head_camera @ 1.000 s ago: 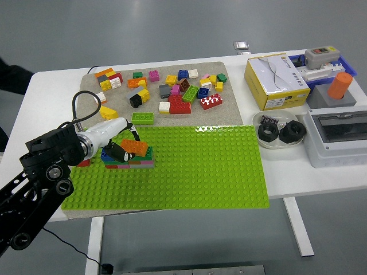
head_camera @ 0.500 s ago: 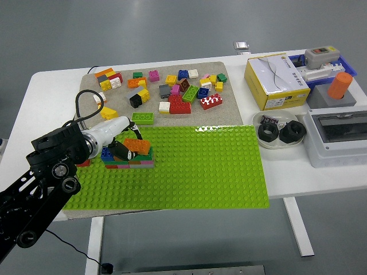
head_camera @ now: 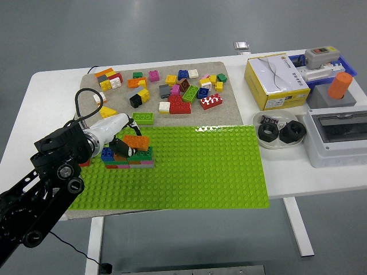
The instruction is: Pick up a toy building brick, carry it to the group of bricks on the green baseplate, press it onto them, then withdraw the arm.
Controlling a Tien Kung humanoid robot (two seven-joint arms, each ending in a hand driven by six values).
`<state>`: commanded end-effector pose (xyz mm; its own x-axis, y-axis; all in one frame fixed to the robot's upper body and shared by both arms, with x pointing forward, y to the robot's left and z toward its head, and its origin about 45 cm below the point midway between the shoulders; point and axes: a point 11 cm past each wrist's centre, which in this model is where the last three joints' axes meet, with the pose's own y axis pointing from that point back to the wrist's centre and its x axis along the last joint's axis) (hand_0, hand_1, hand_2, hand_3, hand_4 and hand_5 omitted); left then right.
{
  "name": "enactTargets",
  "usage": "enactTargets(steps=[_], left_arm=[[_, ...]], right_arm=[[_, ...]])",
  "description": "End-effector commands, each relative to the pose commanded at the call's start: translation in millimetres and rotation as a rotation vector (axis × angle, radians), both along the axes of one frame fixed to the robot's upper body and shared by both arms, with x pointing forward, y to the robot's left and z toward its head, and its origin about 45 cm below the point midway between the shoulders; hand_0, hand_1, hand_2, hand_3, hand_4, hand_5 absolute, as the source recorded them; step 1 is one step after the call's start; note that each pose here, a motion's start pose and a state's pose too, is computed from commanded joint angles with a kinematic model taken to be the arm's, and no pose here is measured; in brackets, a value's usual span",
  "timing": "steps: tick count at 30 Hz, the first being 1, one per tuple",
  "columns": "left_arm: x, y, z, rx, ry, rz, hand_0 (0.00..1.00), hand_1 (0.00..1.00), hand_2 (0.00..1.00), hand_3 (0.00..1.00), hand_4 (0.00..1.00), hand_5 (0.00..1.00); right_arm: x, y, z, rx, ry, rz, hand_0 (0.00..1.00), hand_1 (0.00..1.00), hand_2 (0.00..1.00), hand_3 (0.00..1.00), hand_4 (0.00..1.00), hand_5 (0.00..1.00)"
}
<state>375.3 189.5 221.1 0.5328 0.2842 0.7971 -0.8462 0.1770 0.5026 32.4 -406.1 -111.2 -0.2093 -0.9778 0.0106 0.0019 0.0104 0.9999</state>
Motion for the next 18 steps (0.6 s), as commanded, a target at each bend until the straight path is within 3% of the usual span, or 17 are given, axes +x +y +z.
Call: enactTargets(steps=[18], left_arm=[[-4.1, -4.0, 3.3, 0.027, -0.006, -0.035, 0.853, 0.845, 0.780, 0.366, 0.683, 0.002]], right_arm=[[-1.9, -0.6, -0.1, -0.004, 0.001, 0.004, 0.715, 0.674, 0.711, 0.908, 0.750, 0.998]])
